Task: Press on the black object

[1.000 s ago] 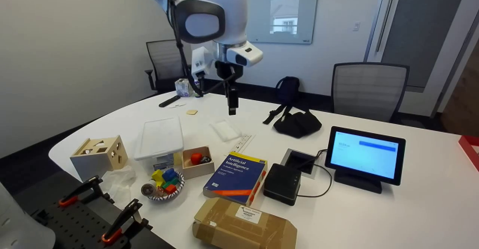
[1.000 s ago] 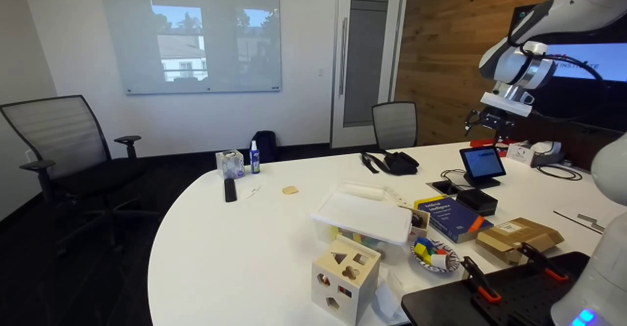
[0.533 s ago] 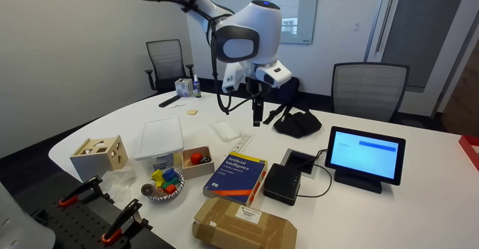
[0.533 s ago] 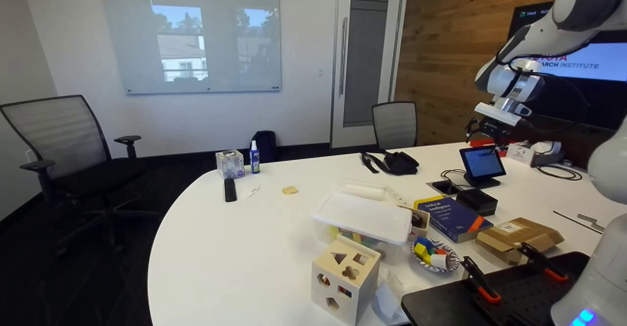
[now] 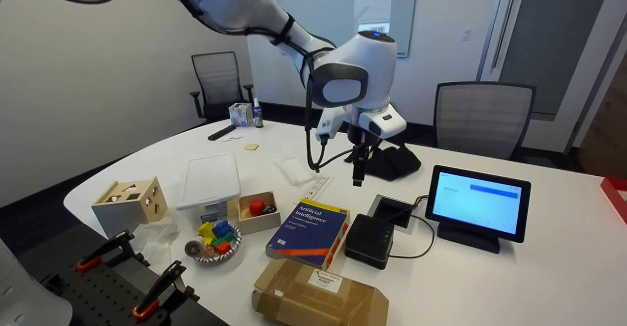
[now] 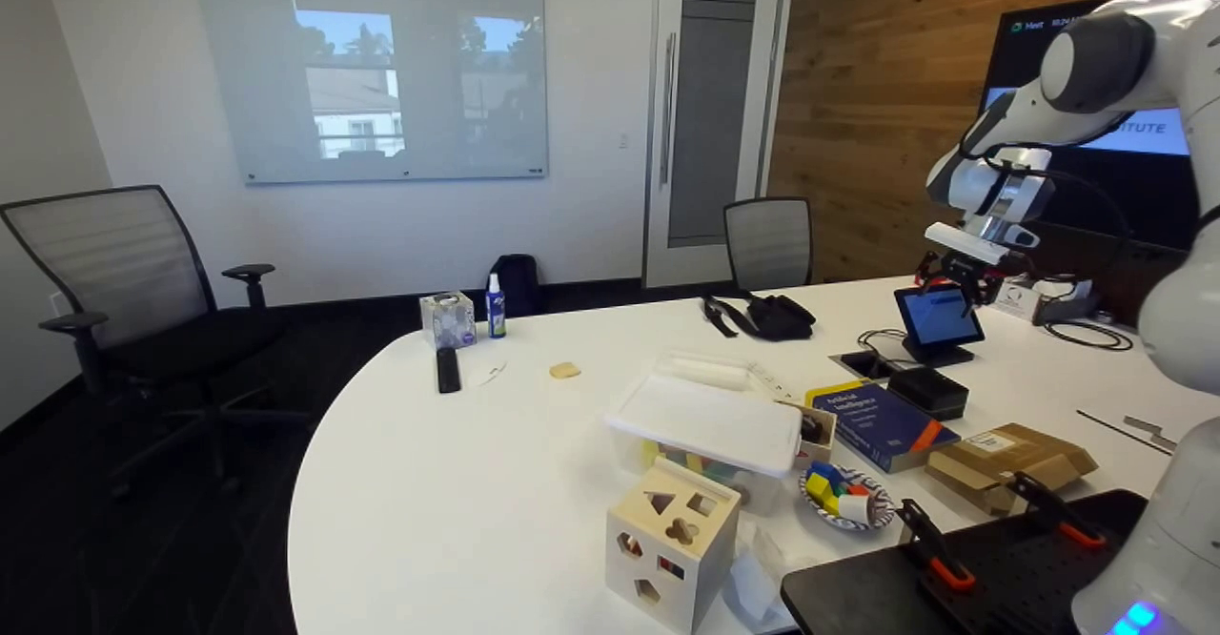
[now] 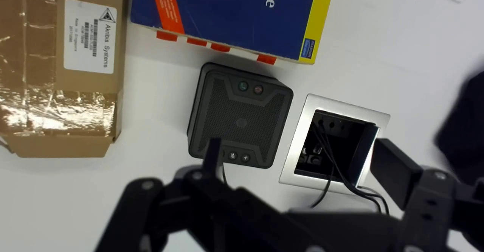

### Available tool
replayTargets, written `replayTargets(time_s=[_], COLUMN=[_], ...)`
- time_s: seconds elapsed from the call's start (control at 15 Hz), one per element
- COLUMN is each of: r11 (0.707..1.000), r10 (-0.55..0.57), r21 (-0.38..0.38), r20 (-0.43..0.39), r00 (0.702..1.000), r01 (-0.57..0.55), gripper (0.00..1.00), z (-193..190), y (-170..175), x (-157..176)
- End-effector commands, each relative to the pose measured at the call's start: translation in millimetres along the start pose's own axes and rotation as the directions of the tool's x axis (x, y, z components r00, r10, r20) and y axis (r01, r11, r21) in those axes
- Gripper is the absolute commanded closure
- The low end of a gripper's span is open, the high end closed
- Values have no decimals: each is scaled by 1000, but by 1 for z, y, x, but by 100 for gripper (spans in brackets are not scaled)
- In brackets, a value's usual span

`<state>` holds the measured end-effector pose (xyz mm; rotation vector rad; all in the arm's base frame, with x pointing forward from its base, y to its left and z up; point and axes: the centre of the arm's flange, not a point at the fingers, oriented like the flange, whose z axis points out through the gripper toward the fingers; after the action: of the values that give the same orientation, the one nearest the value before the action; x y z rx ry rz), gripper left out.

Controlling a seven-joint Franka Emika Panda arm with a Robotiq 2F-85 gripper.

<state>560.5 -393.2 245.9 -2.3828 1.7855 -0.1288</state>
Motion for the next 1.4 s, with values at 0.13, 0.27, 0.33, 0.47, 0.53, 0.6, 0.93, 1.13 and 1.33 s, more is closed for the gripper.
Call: replayTargets(time_s=[0.13, 0.27, 0.33, 0.47, 0.53, 0.6, 0.93, 1.13, 1.33], r11=[998, 997, 996, 995, 994, 993, 990, 989, 987], r10=[62, 76, 83, 88, 99, 104, 116, 126, 130], r21=[0, -17, -25, -39, -45, -55, -82, -85, -96], r20=[4, 13, 17, 22, 20, 18, 24, 18, 16], r00=[998, 997, 996, 996, 995, 994, 993, 992, 991], r01=[-62, -75, -82, -87, -98, -103, -114, -124, -128], gripper=[0, 0, 0, 2, 25, 27, 59, 84, 100], z=[40, 61, 72, 91, 98, 105, 130, 136, 143], y=[-17, -18, -18, -16, -15, -12, -7, -8, -9], x=[38, 46, 49, 55, 57, 59, 64, 65, 67])
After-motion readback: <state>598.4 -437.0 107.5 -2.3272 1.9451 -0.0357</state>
